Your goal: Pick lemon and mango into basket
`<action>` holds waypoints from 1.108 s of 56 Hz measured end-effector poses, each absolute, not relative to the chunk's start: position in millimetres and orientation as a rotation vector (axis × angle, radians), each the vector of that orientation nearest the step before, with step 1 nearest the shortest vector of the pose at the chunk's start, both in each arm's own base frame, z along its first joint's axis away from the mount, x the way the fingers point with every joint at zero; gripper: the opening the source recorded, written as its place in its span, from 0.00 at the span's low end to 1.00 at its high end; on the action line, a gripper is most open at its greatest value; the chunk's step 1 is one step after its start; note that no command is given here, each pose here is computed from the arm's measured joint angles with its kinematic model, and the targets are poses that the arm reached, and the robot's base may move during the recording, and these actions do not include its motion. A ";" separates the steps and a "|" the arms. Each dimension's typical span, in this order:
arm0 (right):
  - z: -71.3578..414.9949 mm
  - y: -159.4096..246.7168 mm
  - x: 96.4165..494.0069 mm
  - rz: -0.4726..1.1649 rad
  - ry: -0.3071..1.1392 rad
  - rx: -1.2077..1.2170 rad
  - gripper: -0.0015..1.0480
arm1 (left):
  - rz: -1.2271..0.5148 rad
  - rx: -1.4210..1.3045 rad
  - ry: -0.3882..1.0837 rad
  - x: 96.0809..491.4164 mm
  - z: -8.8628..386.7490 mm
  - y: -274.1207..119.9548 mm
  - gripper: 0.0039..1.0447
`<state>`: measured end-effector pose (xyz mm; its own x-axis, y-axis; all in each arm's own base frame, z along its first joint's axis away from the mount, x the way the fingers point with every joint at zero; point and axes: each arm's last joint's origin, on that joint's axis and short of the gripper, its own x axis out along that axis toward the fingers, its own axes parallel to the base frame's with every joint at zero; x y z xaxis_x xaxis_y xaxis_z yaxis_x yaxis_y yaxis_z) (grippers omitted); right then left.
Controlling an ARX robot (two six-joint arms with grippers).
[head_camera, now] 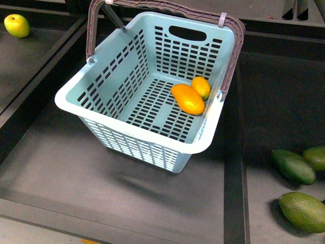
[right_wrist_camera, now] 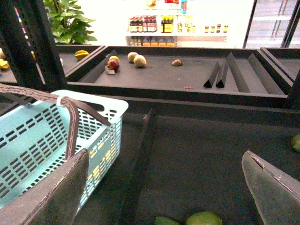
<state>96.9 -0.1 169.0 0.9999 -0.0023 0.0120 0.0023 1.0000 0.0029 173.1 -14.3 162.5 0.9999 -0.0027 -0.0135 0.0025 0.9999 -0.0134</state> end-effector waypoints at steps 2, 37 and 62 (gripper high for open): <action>169.0 -0.1 96.9 -0.002 -0.012 0.003 0.92 | -0.003 -0.013 0.015 169.5 162.4 -13.1 0.03; 169.0 -0.1 96.9 -0.002 -0.012 0.003 0.92 | -0.004 -0.011 -0.011 127.5 170.4 -0.6 0.03; 169.0 -0.1 96.9 -0.002 -0.012 0.003 0.92 | -0.004 -0.011 -0.016 112.7 171.6 -0.5 0.03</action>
<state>96.9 -0.1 169.0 0.9999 -0.0023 0.0120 0.0023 1.0000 0.0029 112.7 -0.5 171.6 0.9999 -0.0038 0.0158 0.0040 0.9999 -0.0109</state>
